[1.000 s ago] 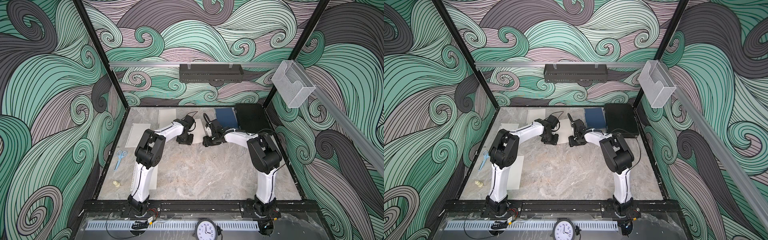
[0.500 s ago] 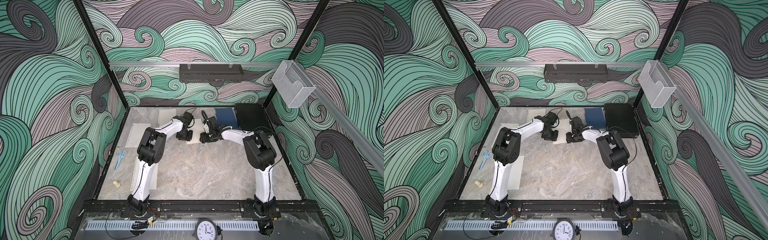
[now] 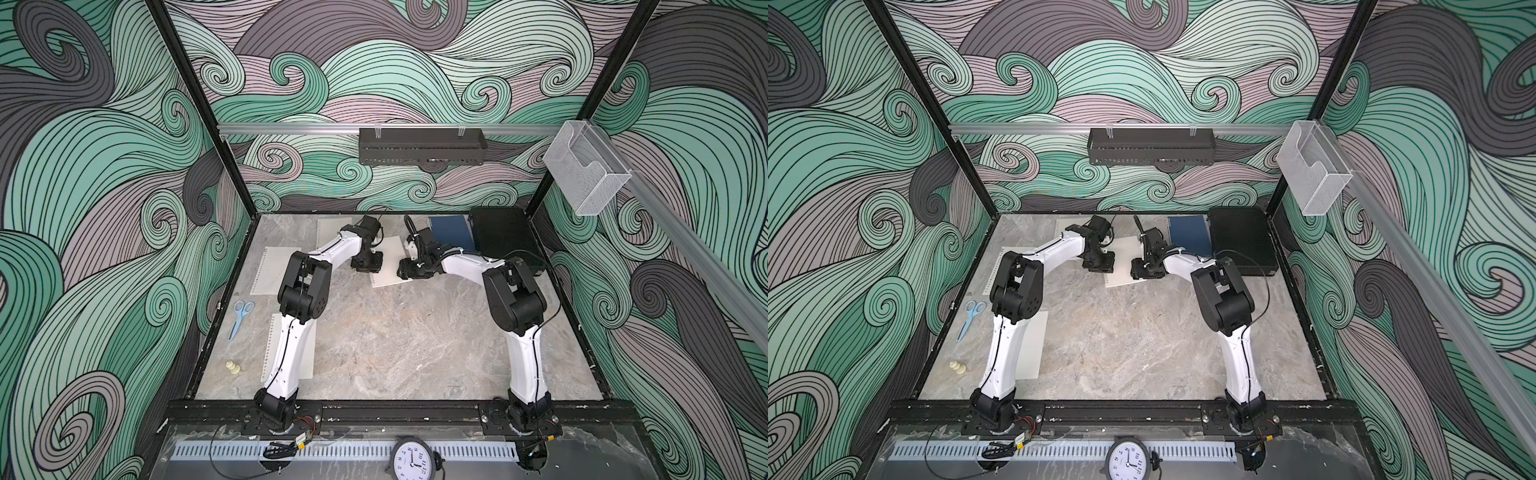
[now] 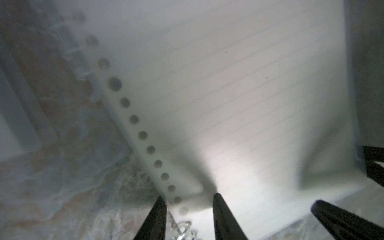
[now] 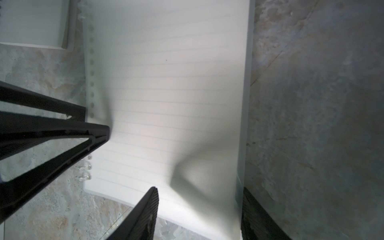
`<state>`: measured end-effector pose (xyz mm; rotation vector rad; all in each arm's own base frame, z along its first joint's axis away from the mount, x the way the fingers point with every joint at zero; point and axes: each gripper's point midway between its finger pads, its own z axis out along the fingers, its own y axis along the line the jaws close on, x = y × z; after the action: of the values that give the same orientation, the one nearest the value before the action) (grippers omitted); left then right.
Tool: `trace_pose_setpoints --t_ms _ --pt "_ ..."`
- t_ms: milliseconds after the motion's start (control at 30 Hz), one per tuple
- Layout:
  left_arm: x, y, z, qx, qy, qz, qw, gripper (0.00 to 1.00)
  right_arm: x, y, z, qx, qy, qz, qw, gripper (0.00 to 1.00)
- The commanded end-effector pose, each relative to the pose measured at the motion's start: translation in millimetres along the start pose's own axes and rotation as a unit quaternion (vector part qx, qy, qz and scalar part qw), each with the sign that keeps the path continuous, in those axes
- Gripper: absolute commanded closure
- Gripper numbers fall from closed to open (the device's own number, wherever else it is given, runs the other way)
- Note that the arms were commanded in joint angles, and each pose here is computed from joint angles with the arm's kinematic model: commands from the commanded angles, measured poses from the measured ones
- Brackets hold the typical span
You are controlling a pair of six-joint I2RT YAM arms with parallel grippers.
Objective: Tear off pages from different notebooks
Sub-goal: Move the notebook to the center of the board.
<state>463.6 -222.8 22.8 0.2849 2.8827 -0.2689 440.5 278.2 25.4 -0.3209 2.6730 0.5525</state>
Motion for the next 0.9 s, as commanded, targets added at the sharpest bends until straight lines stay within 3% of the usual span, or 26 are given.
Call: trace_pose_setpoints --t_ms 0,867 --pt "9.6 8.7 21.3 -0.003 0.034 0.003 0.999 0.64 -2.8 5.3 9.1 -0.021 0.005 0.012 1.0 0.39" --pt "-51.7 27.2 38.7 0.025 -0.006 -0.025 0.999 0.63 -63.2 1.0 33.4 -0.066 -0.021 0.039 0.997 0.43"
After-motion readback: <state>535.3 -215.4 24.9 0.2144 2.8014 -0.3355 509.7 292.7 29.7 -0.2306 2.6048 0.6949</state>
